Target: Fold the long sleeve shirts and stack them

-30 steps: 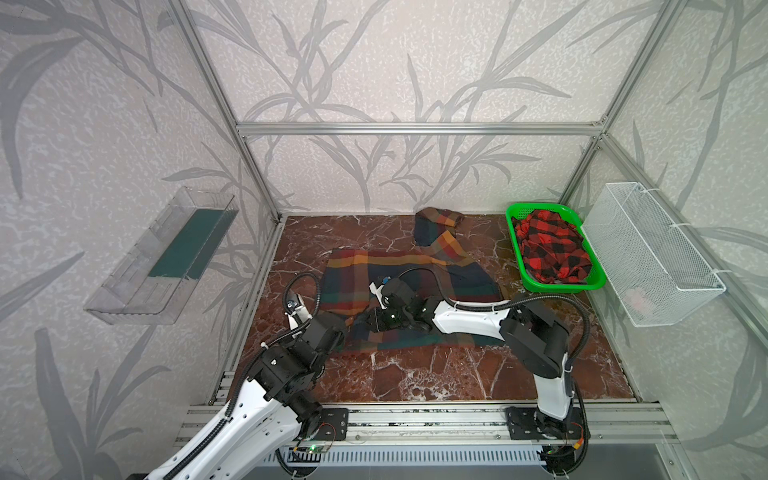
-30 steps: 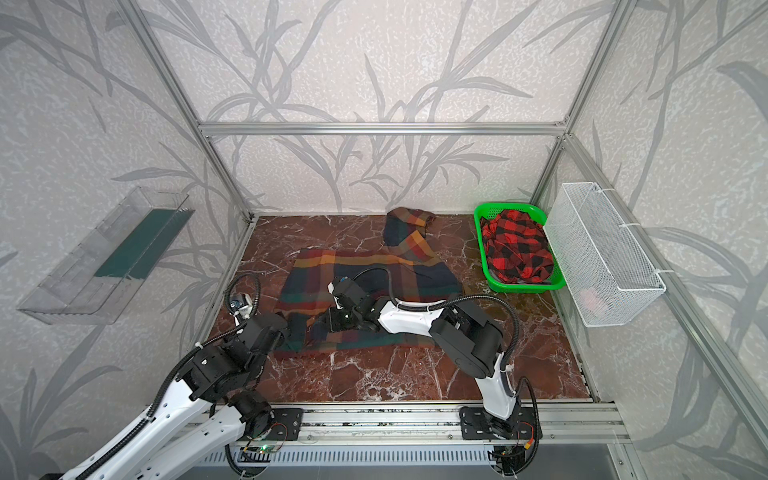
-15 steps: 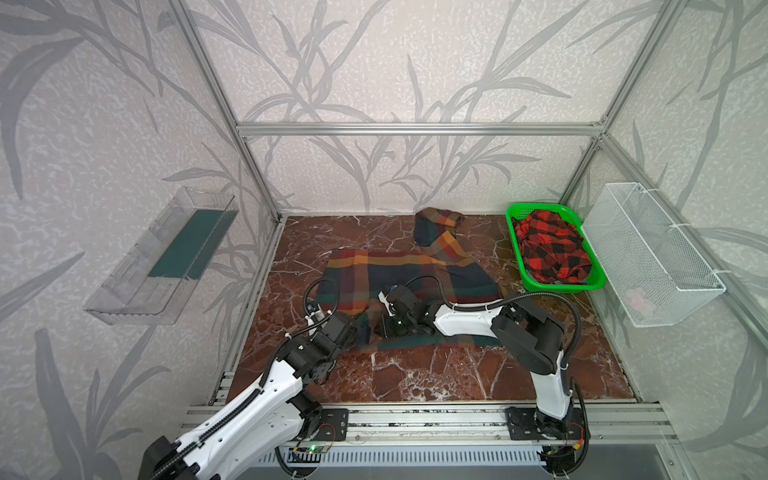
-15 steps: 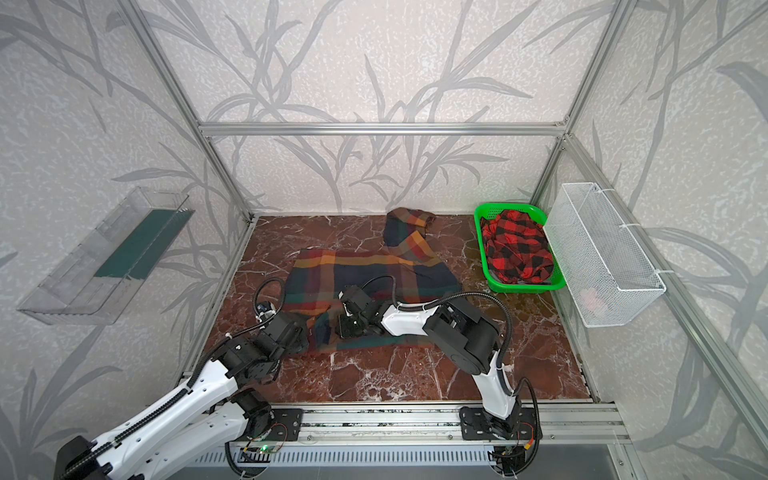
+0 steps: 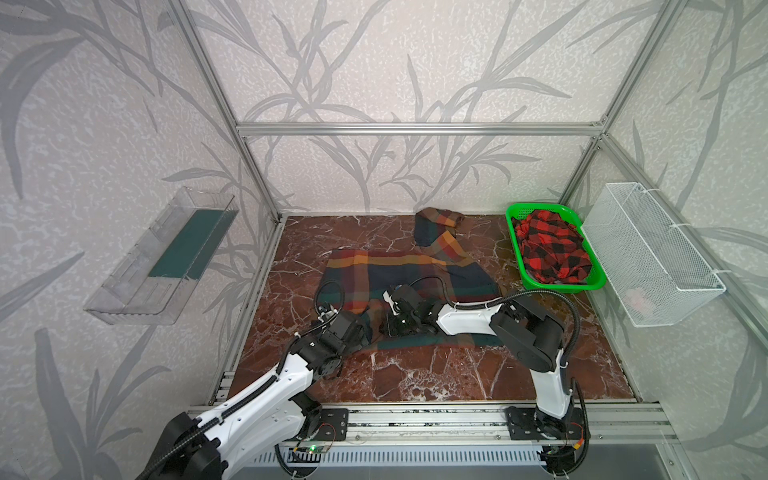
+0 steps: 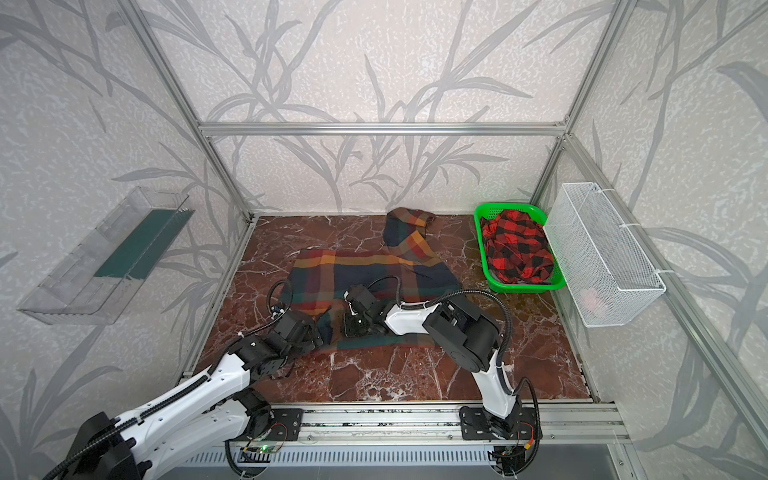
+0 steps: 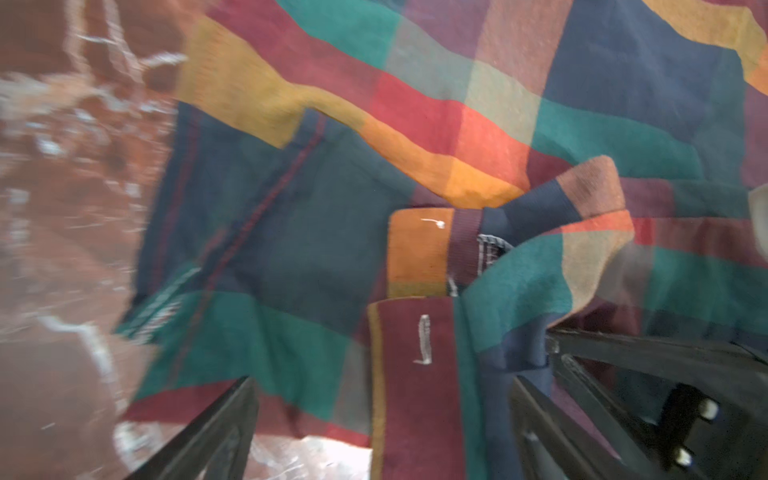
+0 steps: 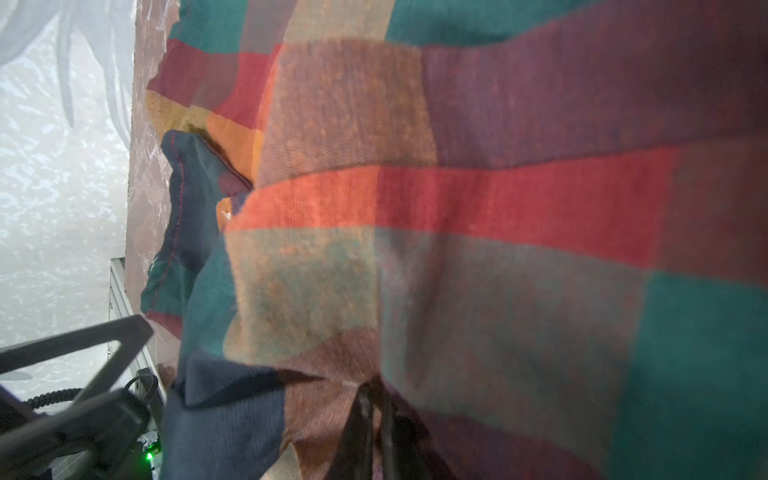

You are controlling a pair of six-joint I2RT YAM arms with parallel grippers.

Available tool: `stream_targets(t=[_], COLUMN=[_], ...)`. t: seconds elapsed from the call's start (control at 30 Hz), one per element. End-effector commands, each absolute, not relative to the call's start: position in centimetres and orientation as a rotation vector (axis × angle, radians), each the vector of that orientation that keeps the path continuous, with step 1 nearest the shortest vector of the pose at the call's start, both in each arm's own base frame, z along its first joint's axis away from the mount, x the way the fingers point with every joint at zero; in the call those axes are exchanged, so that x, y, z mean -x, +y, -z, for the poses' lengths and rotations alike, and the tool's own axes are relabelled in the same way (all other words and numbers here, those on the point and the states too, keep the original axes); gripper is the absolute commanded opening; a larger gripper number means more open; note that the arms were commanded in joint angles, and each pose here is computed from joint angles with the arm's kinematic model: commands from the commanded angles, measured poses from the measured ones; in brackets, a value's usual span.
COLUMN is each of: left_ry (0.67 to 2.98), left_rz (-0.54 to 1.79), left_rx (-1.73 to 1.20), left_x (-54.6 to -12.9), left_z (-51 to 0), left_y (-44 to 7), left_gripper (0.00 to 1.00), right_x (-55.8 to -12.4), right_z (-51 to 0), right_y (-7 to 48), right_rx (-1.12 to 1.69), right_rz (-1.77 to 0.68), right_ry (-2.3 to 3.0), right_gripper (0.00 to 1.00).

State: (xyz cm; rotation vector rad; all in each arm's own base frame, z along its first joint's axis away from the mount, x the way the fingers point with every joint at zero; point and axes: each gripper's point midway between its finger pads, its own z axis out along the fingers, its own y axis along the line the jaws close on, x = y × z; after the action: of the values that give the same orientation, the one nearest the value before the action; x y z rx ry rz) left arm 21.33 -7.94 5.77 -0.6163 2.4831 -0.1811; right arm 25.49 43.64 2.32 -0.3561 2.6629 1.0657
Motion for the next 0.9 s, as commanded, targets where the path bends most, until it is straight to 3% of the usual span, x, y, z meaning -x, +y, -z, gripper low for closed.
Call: stream_targets(t=[0.0, 0.23, 0.87], left_ry=[2.480, 2.478, 2.553], left_rz=[0.218, 0.214, 0.106], left_rx=[0.615, 0.557, 0.469], left_x=[-22.2, -23.9, -24.6], left_z=[-5.4, -5.1, -2.7], left_y=[-8.8, -9.9, -10.1], left_gripper=[0.94, 0.88, 0.35], right_x=[-25.1, -24.7, -24.5], right_z=[-0.3, -0.3, -1.2], right_y=[42.8, 42.9, 42.8], right_rx=[0.332, 0.318, 0.314], right_rz=[-1.046, -1.089, -1.129], right_ry=[2.710, 2.713, 2.687], right_gripper=[0.09, 0.06, 0.04])
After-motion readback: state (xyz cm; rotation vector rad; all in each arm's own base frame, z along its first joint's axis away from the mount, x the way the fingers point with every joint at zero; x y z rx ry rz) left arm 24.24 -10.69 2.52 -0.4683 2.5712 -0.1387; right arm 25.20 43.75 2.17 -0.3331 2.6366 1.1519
